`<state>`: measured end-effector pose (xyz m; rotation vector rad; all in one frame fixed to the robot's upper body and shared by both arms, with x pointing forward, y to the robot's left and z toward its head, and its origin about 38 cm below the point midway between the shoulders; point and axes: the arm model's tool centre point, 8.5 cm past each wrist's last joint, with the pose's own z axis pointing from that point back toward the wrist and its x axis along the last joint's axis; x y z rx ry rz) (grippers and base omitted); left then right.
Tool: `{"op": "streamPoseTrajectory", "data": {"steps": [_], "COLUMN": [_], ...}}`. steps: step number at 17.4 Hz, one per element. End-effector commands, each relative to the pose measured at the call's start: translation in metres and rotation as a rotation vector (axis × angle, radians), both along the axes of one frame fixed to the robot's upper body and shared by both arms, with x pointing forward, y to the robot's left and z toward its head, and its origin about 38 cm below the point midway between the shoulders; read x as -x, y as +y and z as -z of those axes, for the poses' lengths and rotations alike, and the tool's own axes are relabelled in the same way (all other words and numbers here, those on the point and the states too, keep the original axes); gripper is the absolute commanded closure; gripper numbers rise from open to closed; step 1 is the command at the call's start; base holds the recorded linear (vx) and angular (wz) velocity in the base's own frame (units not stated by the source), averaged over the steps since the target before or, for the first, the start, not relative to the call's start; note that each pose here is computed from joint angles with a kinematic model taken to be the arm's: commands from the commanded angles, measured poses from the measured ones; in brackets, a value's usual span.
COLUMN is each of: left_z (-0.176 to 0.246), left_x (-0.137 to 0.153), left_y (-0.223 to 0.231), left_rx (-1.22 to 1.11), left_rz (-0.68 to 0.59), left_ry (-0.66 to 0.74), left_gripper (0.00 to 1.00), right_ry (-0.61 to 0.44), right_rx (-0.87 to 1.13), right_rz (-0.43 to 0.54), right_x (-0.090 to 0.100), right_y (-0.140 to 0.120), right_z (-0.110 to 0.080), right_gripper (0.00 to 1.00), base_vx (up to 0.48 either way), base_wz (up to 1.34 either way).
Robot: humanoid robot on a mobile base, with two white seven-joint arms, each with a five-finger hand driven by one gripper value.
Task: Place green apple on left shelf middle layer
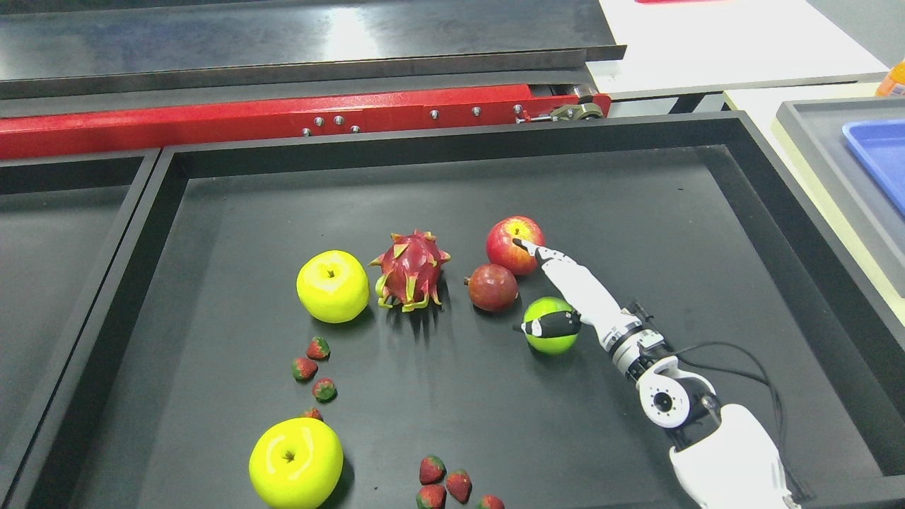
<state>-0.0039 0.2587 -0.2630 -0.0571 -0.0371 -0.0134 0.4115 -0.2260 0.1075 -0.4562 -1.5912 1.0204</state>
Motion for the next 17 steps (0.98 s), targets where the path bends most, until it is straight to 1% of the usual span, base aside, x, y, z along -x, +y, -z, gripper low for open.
{"op": "streamPoseTrajectory", "data": {"steps": [1, 3, 4, 5, 6, 8, 11, 14, 17], "left_z": [-0.001, -0.001, -0.001, -0.001, -0.001, -0.001, -0.001, -0.001, -0.001], "left_x": [0.000, 0.000, 0.000, 0.000, 0.000, 0.000, 0.000, 0.000, 0.000], "left_y": [0.011, 0.011, 0.011, 0.011, 0.011, 0.011, 0.011, 0.011, 0.011], "left_rx": [-0.018, -0.018, -0.018, -0.018, -0.018, -0.018, -0.018, -0.018, -0.018], "left_rz": [0.001, 0.000, 0.001, 0.001, 0.001, 0.000, 0.001, 0.001, 0.001], "left_ry": [0.000, 0.002, 0.000, 0.000, 0.000, 0.002, 0.000, 0.000, 0.000], "left_gripper": [0.00, 0.00, 0.00, 0.00, 0.00, 0.00, 0.00, 0.00, 0.00], "right_ry": [-0.053, -0.139, -0.163, -0.171, -0.174, -0.178, -0.116, -0.091, -0.103], "right_rx": [-0.417, -0.590, -0.641, -0.693, -0.745, -0.815, -0.818, -0.937, -0.980], "right_rz": [0.058, 0.101, 0.129, 0.147, 0.150, 0.146, 0.165, 0.195, 0.228], "right_x": [0.009, 0.017, 0.020, 0.024, 0.032, 0.052, 0.080, 0.089, 0.087], "right_y": [-0.034, -0.059, -0.066, -0.062, -0.050, -0.030, -0.029, -0.035, -0.037], "right_z": [-0.015, -0.025, -0.025, -0.020, -0.012, -0.001, 0.022, 0.031, 0.030], "right_gripper": [0.00, 0.00, 0.00, 0.00, 0.00, 0.00, 0.00, 0.00, 0.00], "base_vx": [0.000, 0.000, 0.000, 0.000, 0.000, 0.000, 0.000, 0.000, 0.000], "base_wz": [0.00, 0.00, 0.00, 0.00, 0.00, 0.00, 0.00, 0.00, 0.00]}}
